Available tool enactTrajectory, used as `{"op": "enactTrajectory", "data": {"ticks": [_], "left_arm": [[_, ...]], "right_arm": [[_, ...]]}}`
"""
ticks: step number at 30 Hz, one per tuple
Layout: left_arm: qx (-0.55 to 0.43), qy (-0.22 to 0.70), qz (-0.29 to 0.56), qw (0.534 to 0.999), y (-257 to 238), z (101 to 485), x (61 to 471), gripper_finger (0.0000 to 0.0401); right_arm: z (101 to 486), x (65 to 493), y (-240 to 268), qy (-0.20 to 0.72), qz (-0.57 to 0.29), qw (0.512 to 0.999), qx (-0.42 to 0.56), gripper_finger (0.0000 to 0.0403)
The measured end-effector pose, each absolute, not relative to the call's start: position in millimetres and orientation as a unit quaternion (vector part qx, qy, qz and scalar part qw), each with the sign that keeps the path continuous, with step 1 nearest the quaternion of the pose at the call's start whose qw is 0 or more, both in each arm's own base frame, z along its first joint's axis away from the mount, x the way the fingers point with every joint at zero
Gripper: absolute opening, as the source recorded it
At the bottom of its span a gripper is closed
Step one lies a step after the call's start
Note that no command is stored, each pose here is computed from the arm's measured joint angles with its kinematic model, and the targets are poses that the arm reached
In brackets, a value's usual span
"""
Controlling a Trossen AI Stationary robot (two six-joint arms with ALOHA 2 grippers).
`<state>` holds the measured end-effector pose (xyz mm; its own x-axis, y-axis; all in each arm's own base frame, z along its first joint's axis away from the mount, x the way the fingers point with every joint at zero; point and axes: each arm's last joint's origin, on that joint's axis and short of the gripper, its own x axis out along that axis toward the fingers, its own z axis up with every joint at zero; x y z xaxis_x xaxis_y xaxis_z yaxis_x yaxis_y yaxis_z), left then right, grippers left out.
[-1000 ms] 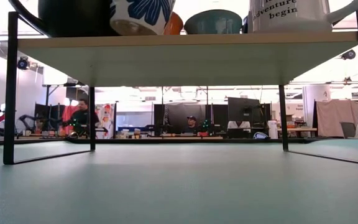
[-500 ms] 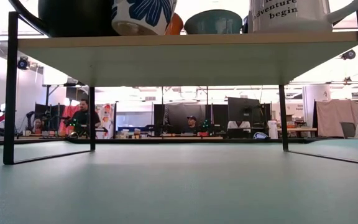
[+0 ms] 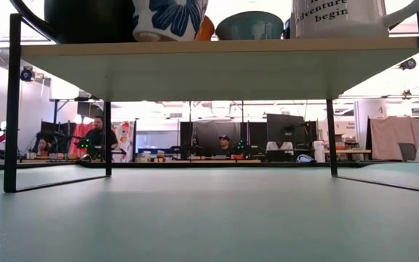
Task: Place coffee mugs
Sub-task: Put the blue patterned mug on the shelf
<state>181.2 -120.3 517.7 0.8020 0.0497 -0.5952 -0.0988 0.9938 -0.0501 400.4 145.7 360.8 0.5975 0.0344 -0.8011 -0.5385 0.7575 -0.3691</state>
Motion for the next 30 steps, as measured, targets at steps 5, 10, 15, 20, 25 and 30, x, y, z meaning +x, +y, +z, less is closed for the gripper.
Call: {"op": "enactTrajectory", "data": {"ticks": [5, 10, 15, 20, 25, 30], "left_arm": [[-0.04, 0.312, 0.039, 0.948, -120.3, 517.7, 181.1, 0.0061], [-0.041, 0.312, 0.039, 0.948, -120.3, 517.7, 181.1, 0.0061], [-0.042, 0.312, 0.039, 0.948, -120.2, 517.7, 181.0, 0.0061], [-0.042, 0.312, 0.04, 0.948, -120.3, 517.7, 181.1, 0.0061], [-0.045, 0.314, 0.037, 0.948, -120.4, 517.7, 181.0, 0.0061], [-0.047, 0.317, 0.032, 0.947, -120.7, 517.5, 180.9, 0.0061]], "right_arm": [[358.2, 402.4, 144.6, 0.419, 0.167, 0.839, -0.304, 0.0034], [357.8, 402.9, 144.6, 0.419, 0.167, 0.839, -0.304, 0.0034], [357.8, 402.9, 144.5, 0.419, 0.168, 0.839, -0.304, 0.0034], [357.6, 403.2, 143.7, 0.42, 0.167, 0.84, -0.301, 0.0034], [357.4, 403.5, 142.8, 0.422, 0.165, 0.841, -0.296, 0.0034], [357.0, 403.6, 143.1, 0.422, 0.165, 0.841, -0.296, 0.0034]]}}
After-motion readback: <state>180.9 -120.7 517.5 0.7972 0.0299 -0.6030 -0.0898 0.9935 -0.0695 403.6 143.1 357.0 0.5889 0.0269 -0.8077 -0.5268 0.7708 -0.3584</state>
